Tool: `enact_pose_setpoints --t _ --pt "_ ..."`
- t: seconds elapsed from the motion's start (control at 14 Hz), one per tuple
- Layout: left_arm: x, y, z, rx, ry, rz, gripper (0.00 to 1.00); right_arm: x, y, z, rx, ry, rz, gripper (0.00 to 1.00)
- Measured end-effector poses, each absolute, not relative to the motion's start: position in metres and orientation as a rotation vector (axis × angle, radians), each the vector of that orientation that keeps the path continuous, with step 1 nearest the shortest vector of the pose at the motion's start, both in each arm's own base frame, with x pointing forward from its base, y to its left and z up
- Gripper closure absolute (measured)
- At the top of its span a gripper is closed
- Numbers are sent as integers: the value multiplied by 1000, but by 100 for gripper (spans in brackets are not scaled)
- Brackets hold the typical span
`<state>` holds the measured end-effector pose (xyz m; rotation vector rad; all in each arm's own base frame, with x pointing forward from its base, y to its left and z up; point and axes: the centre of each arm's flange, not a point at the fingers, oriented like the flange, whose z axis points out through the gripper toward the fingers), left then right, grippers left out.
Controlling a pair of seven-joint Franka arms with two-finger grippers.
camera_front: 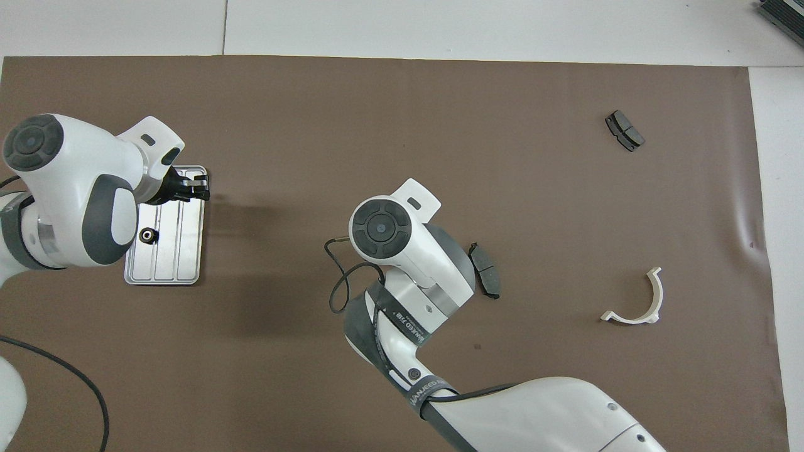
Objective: Place bearing gear from tray to pile
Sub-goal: 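Lift the bearing with the right gripper toward the pile while the left lifts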
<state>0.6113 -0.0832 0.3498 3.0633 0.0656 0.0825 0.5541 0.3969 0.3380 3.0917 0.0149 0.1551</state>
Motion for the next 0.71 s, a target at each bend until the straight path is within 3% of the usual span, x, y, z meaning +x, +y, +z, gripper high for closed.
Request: enact_pose_setpoints --t 0.36,0.71 --pt "583 -201 346 3049 254 41 66 597 283 411 3065 -56 113 77" --pt "543 -296 342 3035 347 26 66 634 160 406 3081 -17 37 77"
